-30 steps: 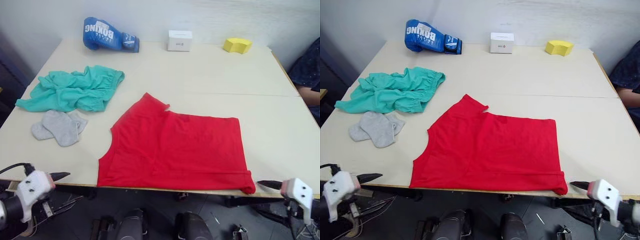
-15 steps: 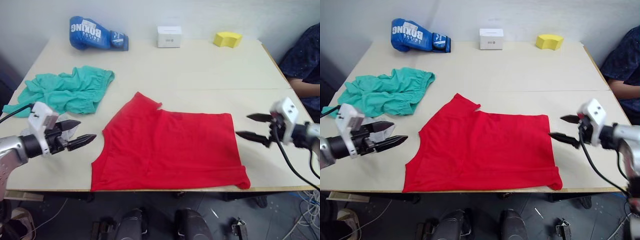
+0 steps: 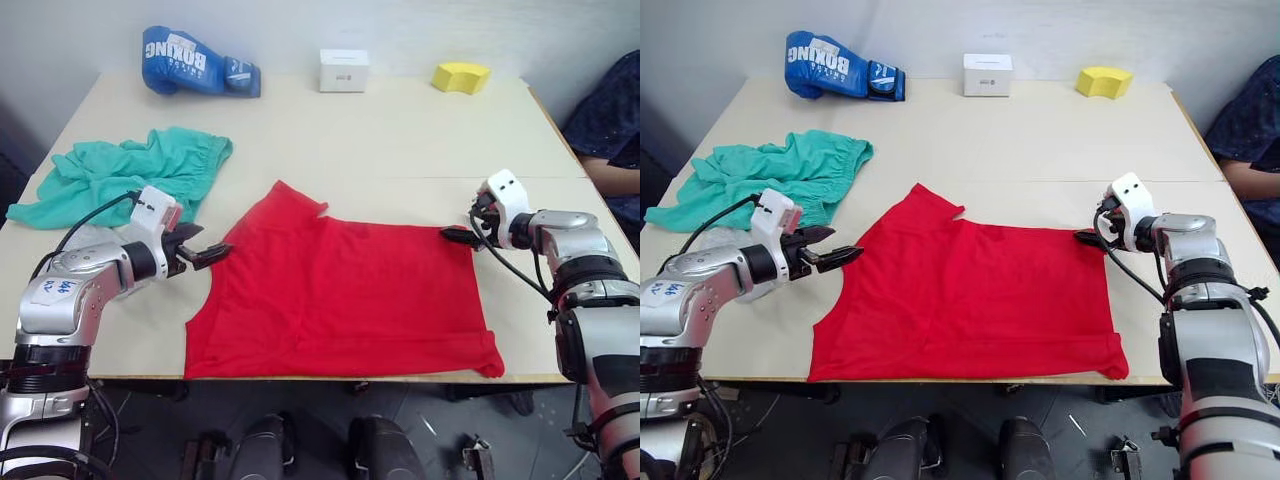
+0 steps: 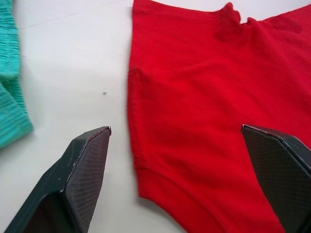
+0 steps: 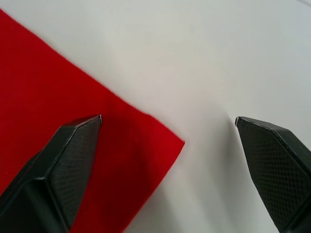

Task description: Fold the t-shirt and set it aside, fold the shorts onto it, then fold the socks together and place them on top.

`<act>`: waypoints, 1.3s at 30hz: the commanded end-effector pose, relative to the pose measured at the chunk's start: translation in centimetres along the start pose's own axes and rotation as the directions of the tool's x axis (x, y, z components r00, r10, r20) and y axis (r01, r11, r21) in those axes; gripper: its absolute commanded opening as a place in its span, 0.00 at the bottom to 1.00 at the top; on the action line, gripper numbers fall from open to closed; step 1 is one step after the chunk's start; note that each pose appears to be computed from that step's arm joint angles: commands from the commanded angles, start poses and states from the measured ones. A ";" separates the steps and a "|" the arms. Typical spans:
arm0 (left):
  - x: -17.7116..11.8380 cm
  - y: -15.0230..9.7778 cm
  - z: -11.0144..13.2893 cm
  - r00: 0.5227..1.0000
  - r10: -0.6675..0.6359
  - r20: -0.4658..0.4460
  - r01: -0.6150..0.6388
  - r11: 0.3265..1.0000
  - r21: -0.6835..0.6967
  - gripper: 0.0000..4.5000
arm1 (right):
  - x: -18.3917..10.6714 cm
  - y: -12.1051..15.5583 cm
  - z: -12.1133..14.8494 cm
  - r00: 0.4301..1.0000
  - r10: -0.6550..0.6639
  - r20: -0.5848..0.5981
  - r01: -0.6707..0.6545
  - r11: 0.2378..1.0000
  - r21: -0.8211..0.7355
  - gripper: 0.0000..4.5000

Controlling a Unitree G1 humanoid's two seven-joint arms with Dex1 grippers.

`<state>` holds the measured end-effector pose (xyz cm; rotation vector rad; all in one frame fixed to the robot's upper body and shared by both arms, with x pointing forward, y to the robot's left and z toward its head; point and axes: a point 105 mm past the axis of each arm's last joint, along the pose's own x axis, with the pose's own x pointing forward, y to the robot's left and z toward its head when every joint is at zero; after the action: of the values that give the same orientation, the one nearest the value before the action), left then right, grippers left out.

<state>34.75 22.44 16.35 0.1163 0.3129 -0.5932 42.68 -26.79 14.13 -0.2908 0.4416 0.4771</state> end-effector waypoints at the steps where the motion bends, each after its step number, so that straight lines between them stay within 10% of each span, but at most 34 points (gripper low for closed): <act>1: -0.3 -0.1 1.5 0.999 0.017 0.033 -0.019 0.999 0.049 1.00 | -0.7 0.1 0.2 0.998 0.059 -0.006 -0.059 0.998 0.012 0.92; 14: 2.5 2.0 3.1 0.997 0.070 0.045 -0.070 0.997 0.015 1.00 | -0.4 0.6 0.0 0.996 0.086 0.025 -0.086 0.996 -0.009 0.01; 24: 9.8 3.3 5.3 0.993 0.120 0.014 -0.120 0.992 0.029 1.00 | 0.0 2.2 -0.3 0.981 0.184 0.057 -0.182 0.983 -0.037 0.01; 39: 12.3 1.8 2.2 0.991 0.085 -0.103 -0.086 0.996 -0.005 0.96 | -0.2 2.4 -1.0 0.980 0.184 0.071 -0.181 0.982 -0.043 0.00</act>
<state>46.10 17.90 14.80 0.1847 0.4001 -0.4680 41.32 -24.94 13.17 -0.2666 0.3875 0.6687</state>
